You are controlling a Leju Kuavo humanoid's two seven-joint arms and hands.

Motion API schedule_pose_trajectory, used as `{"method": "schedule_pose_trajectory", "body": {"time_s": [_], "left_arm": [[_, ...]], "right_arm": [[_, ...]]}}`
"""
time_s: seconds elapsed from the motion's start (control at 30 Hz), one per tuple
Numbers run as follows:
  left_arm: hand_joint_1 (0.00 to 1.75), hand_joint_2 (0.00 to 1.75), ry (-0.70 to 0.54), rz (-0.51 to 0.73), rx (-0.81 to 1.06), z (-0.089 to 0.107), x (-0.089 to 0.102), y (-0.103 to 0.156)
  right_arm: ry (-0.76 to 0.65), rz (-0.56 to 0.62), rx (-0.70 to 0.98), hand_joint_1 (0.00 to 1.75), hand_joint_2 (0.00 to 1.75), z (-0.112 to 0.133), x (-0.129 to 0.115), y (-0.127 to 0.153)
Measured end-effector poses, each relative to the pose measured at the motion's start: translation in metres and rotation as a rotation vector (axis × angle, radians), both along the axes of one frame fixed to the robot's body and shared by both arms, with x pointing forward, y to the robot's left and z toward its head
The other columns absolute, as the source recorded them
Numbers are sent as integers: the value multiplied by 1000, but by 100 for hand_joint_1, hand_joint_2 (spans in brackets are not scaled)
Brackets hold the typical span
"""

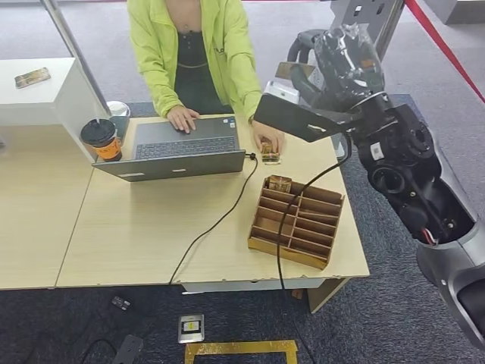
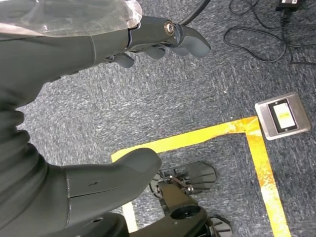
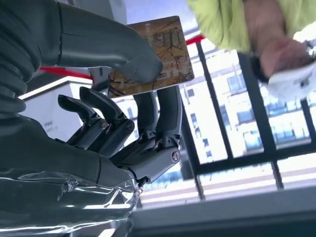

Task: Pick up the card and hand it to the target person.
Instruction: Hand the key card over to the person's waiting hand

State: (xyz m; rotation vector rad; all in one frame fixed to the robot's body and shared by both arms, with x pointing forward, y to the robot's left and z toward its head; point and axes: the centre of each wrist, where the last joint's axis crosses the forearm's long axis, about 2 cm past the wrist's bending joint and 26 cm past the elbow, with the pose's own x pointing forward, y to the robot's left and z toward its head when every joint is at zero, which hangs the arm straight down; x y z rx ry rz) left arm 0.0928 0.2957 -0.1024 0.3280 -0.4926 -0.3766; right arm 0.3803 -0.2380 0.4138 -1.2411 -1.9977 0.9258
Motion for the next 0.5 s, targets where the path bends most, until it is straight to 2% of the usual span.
{"method": "schedule_pose_trajectory", "body": {"time_s": [0.1,0.2,0.33,0.5], "left_arm": [[0,175,-3,-21,0,1,5,-1],[0,175,-6,-50,-1,3,15,-3],[0,175,-17,-78,-2,6,27,-8],[0,175,-30,-101,-5,9,35,-13]], "right_arm": [[-98,-49,-9,175,175,22,4,-3],[-164,-93,-35,175,175,30,16,-5],[-163,-141,-99,175,175,18,42,1],[-73,-188,-179,175,175,-14,74,22]]}}
